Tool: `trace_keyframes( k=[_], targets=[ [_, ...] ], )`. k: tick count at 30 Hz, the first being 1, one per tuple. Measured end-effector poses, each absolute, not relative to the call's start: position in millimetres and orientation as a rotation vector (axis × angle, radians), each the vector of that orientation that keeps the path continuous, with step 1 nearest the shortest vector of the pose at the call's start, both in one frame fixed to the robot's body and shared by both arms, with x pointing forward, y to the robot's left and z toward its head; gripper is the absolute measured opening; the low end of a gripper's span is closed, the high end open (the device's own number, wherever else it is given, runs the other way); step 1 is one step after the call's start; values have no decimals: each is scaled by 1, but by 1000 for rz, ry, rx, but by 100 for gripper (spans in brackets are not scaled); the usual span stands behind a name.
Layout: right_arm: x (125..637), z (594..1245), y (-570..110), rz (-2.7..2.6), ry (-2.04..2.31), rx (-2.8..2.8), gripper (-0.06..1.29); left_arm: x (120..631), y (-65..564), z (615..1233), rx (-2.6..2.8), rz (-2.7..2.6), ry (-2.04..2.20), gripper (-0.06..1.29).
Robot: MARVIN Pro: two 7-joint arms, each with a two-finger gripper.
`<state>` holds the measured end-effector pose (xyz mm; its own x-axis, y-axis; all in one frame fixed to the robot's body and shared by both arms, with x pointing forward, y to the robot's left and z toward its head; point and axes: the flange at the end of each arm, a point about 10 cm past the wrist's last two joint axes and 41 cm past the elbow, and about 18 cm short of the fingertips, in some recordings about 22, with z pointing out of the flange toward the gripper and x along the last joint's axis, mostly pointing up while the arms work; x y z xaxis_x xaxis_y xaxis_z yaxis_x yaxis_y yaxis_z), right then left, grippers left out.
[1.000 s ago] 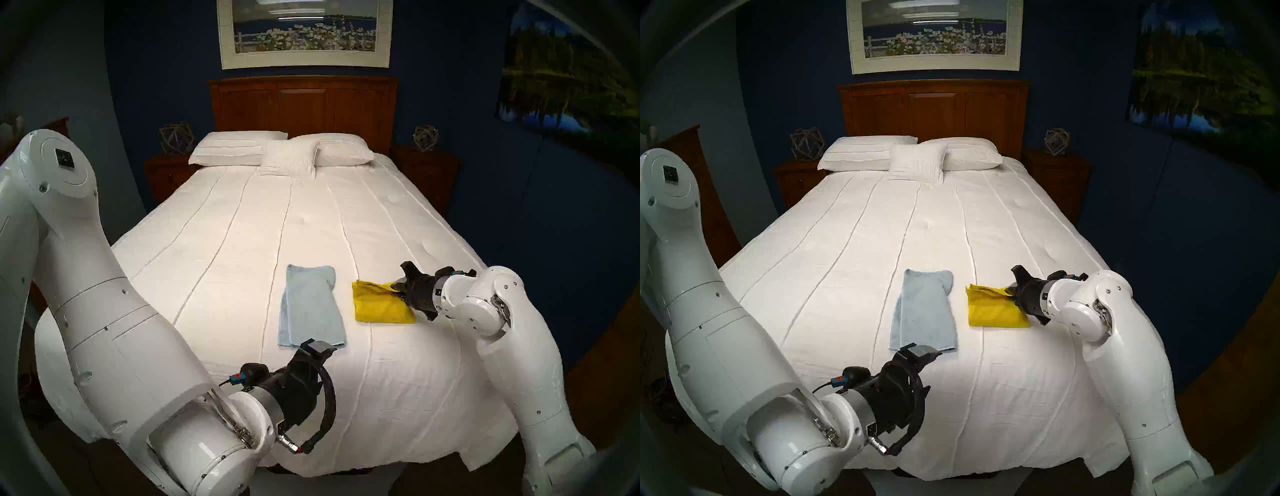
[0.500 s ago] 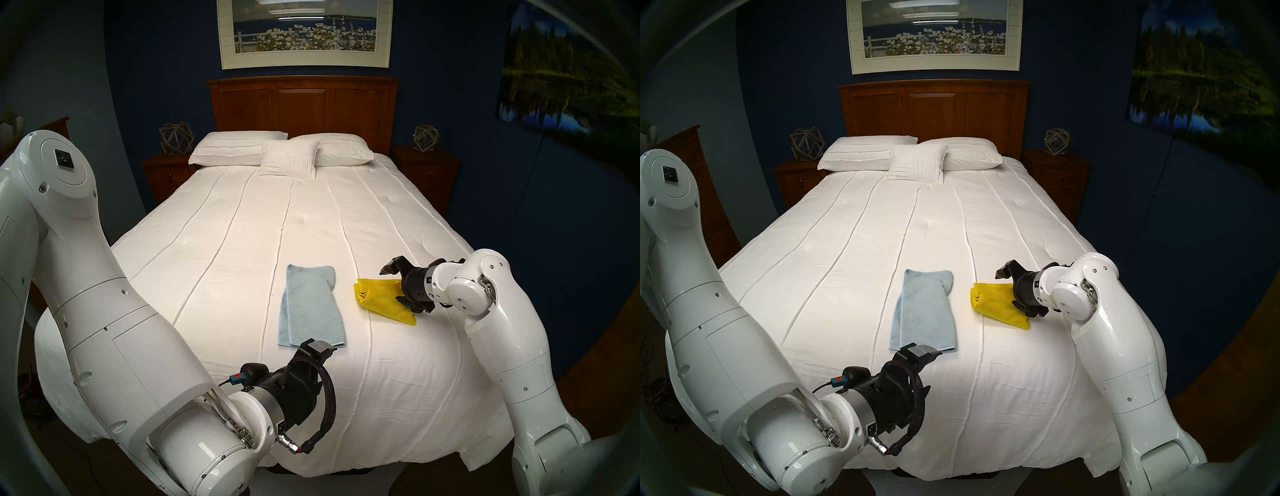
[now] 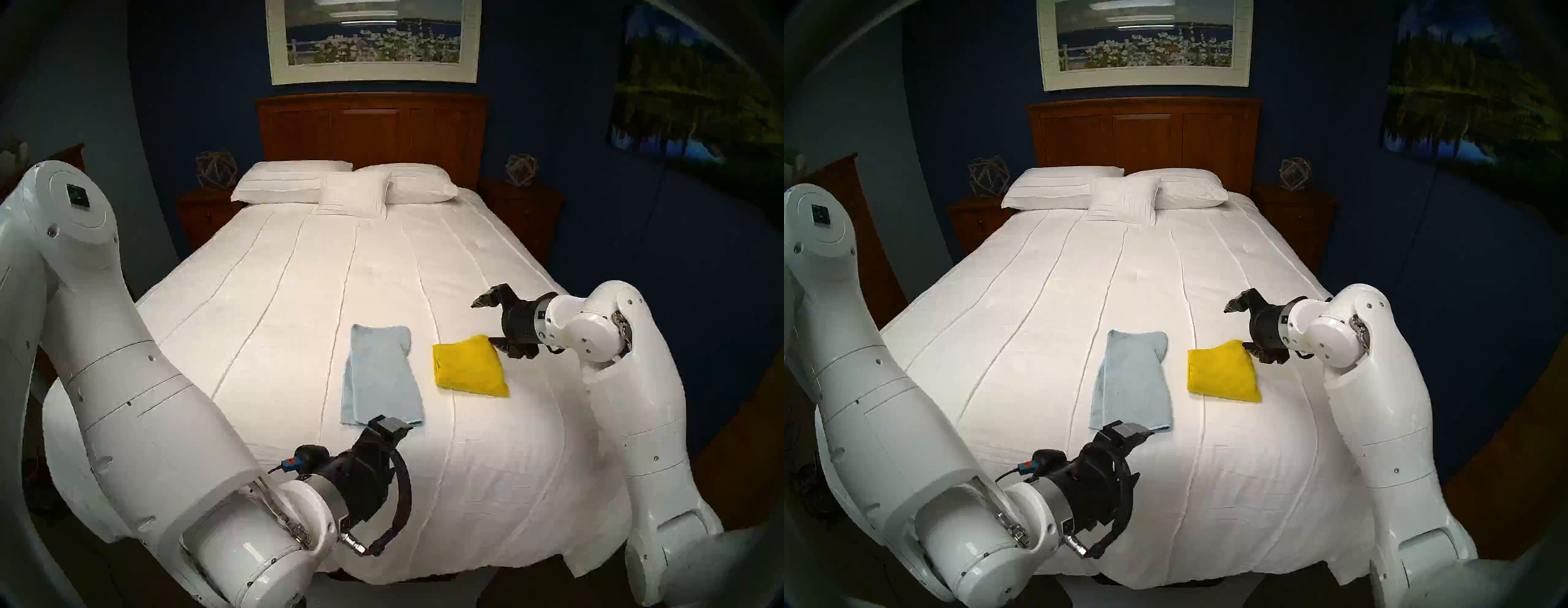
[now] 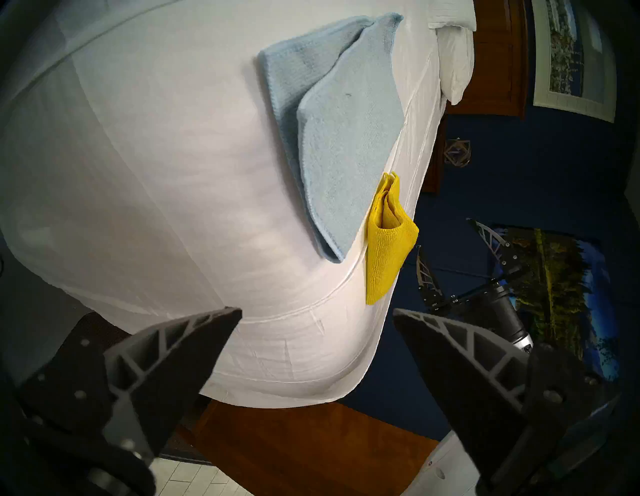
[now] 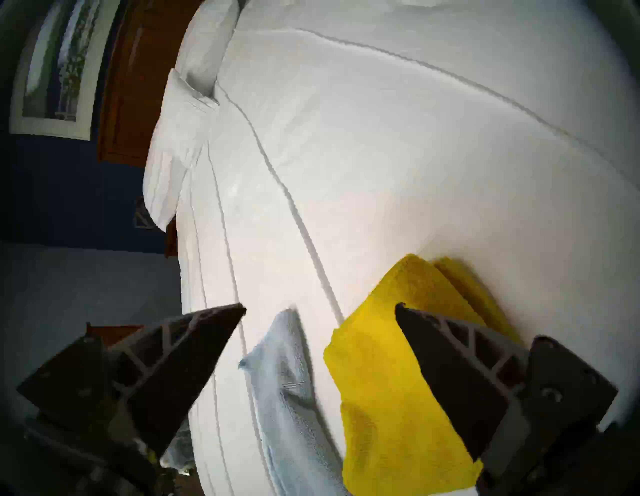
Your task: Fold the hand towels twice and stack them up
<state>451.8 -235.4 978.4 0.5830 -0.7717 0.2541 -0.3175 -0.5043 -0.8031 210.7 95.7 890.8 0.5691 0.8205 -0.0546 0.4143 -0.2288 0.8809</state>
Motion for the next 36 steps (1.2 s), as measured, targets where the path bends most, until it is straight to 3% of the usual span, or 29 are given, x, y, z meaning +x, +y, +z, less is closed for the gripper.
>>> trace_keyframes(
  k=[12,27,36],
  targets=[
    [414,1003,-256,-812,876,-2060,120,213,93,895,1828,528,975,121],
    [359,991,-251,-798,863,-2096,120,202,91,885,1786,420,1106,121],
    [347,979,-251,-812,887,-2094,120,221,78,881,1799,511,1146,121]
  ],
)
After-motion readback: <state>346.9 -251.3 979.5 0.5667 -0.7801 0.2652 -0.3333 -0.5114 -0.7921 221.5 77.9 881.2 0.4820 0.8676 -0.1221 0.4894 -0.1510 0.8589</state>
